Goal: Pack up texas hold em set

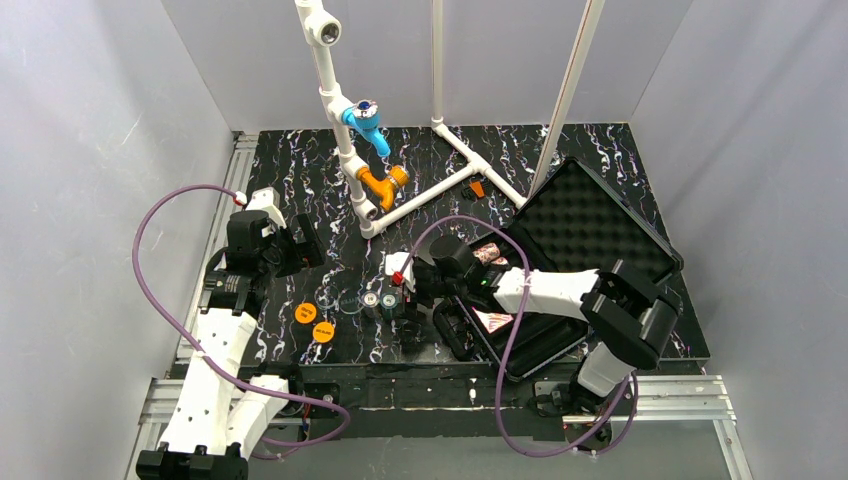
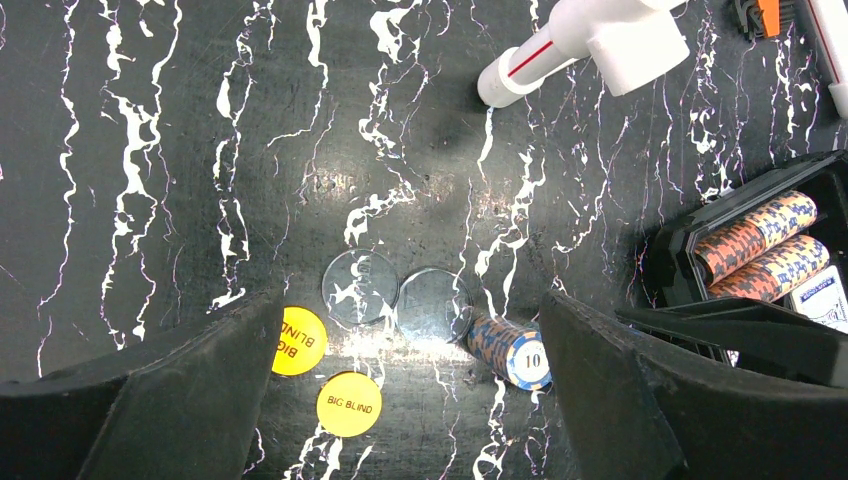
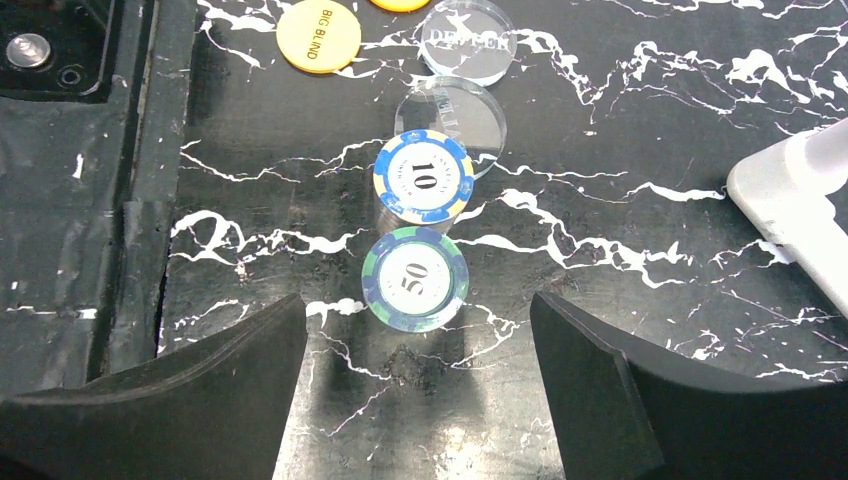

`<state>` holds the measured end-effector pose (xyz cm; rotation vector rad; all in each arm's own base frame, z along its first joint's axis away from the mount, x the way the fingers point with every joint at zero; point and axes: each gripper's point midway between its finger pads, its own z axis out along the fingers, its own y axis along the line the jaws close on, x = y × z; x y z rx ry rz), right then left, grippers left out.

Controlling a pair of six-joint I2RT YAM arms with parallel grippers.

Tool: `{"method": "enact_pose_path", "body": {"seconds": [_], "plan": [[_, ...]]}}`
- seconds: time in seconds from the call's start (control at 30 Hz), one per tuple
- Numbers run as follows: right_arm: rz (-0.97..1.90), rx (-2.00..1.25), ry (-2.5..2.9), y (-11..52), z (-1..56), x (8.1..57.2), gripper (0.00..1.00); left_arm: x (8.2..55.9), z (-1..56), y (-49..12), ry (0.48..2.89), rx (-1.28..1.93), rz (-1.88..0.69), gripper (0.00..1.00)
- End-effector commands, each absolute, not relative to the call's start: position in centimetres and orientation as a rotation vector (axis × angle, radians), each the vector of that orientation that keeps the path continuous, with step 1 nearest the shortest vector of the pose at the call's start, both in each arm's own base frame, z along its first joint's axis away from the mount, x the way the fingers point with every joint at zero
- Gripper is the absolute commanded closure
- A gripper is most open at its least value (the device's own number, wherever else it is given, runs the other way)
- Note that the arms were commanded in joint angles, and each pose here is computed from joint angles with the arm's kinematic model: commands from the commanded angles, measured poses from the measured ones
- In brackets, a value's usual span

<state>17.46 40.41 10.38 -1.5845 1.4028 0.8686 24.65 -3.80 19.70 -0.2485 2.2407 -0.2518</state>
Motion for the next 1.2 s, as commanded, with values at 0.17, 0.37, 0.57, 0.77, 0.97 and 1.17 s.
{"method": "enact_pose_path", "body": {"seconds": [0.17, 0.37, 0.57, 0.77, 0.97, 1.17], "plan": [[0.874, -1.531, 1.353, 43.1, 11.5, 18.7, 0.11, 24.6, 20.8, -4.0, 2.208, -0.223, -0.26, 0.01], [0.891, -1.543, 1.375, 43.4, 10.5, 18.5, 0.13, 24.6, 20.8, -4.0, 2.21, -0.221, -0.262, 0.01], [0.901, -1.558, 1.391, 43.5, 9.7, 18.3, 0.17, 24.6, 20.7, -4.1, 2.212, -0.219, -0.266, 0.01], [0.912, -1.563, 1.405, 43.7, 9.1, 18.2, 0.21, 24.6, 20.8, -4.1, 2.209, -0.217, -0.269, 0.01], [0.923, -1.559, 1.414, 44.0, 8.9, 18.3, 0.28, 24.6, 20.8, -4.1, 2.21, -0.22, -0.266, 0.01], [0.922, -1.548, 1.421, 44.2, 8.8, 18.5, 0.38, 24.6, 20.8, -4.1, 2.21, -0.219, -0.266, 0.01]]}}
